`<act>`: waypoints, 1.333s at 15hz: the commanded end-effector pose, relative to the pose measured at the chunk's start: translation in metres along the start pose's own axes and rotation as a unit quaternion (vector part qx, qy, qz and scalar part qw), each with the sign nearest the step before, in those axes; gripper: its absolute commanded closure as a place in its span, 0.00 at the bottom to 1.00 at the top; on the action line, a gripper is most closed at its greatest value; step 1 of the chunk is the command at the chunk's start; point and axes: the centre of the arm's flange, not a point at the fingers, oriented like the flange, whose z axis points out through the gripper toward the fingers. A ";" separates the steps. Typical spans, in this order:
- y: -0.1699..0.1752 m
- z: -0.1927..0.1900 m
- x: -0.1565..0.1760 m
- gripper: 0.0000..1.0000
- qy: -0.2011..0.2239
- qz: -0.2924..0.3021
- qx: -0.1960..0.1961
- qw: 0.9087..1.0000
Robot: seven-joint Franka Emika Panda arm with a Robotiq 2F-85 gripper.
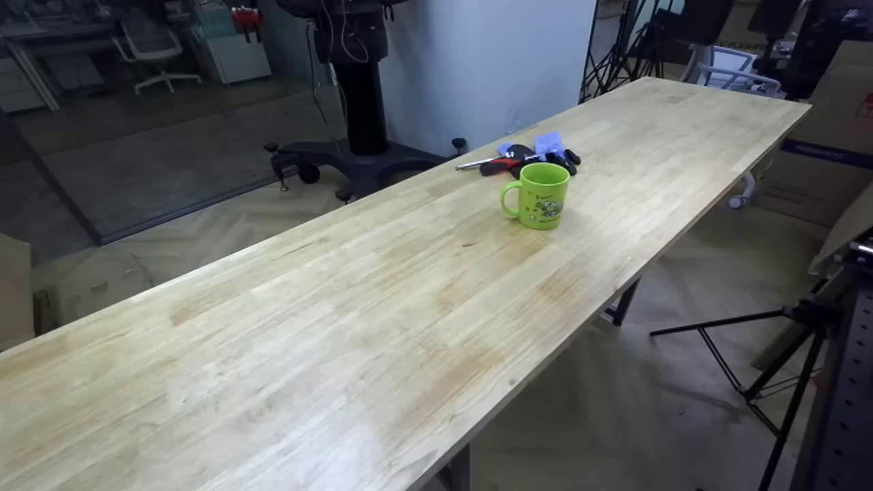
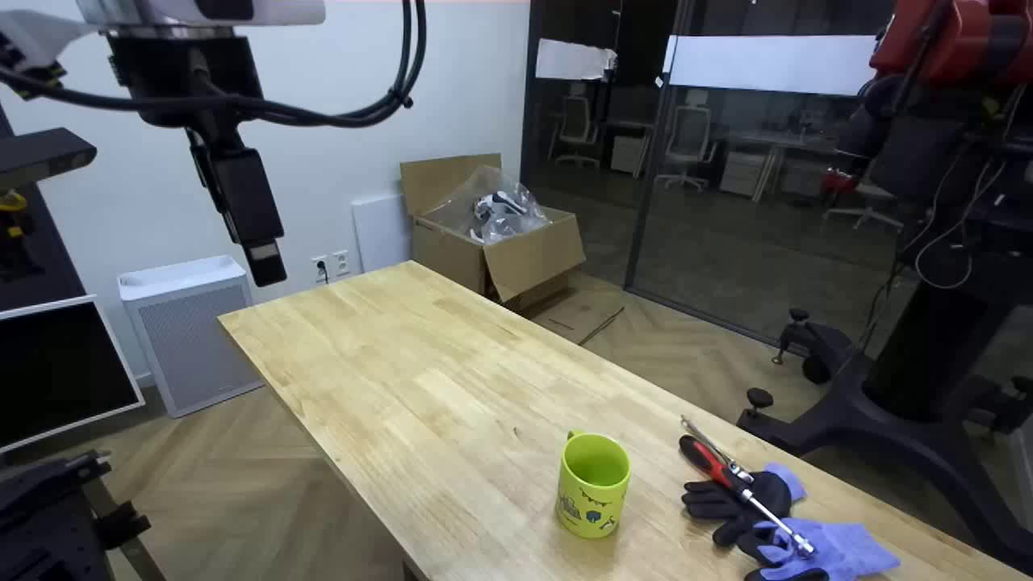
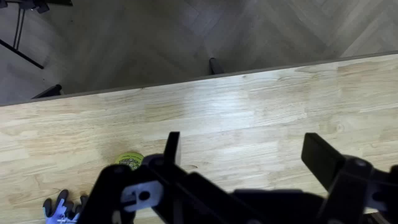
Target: Move the mug forward slightly
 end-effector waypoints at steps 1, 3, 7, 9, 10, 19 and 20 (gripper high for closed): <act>0.000 0.000 0.000 0.00 0.000 0.000 0.000 1.000; 0.000 0.000 0.000 0.00 0.000 0.000 0.000 1.000; 0.000 0.000 0.000 0.00 0.000 0.000 0.000 1.000; 0.000 0.000 0.000 0.00 0.000 0.000 0.000 1.000; 0.000 0.000 0.000 0.00 0.000 0.000 0.000 1.000; 0.000 0.000 0.000 0.00 0.000 0.000 0.000 1.000; 0.001 0.002 0.004 0.00 0.030 0.008 -0.014 0.999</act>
